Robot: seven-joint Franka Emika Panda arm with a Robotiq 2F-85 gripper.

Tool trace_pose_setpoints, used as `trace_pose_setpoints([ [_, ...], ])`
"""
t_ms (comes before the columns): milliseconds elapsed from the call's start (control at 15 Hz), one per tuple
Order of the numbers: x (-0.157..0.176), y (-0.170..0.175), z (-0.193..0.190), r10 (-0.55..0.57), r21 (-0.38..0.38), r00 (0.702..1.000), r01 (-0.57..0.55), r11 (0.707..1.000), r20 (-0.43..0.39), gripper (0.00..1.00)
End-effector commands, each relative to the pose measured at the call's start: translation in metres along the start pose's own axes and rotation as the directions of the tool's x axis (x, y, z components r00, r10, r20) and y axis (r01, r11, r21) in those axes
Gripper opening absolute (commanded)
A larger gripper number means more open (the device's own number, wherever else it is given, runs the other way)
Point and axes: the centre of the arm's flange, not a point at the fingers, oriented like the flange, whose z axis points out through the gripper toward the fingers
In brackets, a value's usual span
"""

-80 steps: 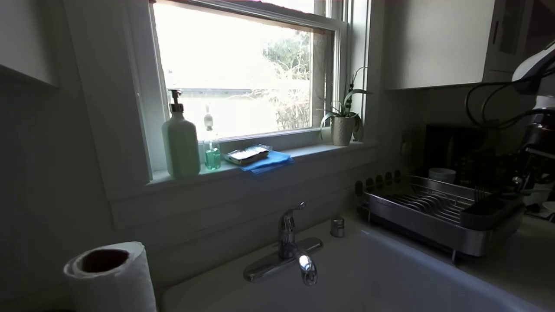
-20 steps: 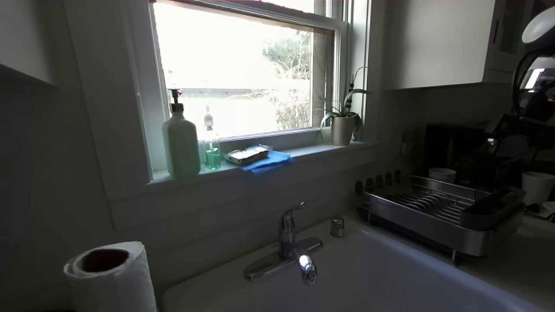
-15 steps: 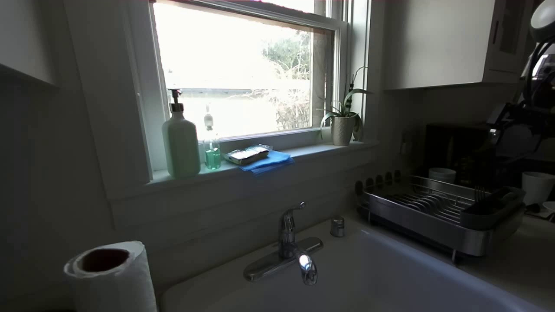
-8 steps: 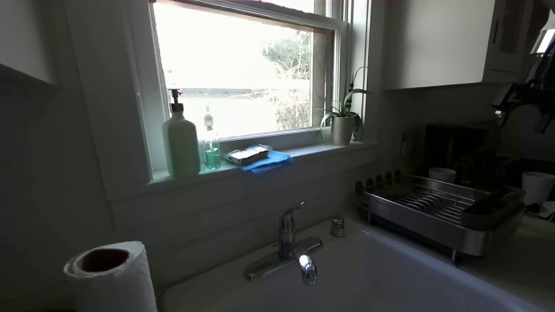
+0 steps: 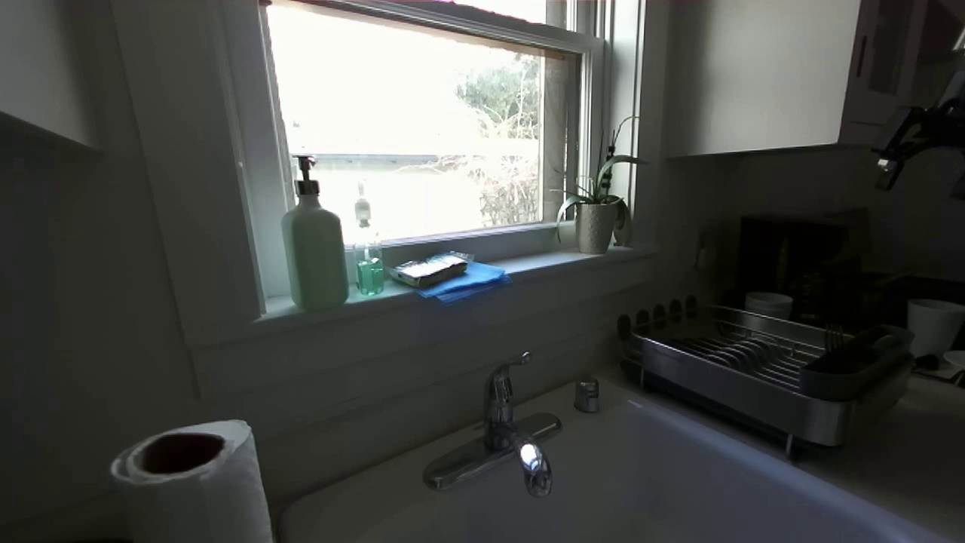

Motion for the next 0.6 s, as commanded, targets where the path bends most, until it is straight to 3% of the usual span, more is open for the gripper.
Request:
trace_pose_setpoints([
  [0, -0.036, 0.005, -0.013, 0.019, 0.009, 1.0, -0.019, 1.0, -0.006, 1.0],
  [200, -0.055, 0.007, -0.013, 0.026, 0.019, 1.0, -0.026, 0.999, -0.006, 1.0],
  [533, -0.077, 0.014, -0.022, 0.086, 0.071, 0.991, -0.079, 0.994, -0.106, 1.0],
])
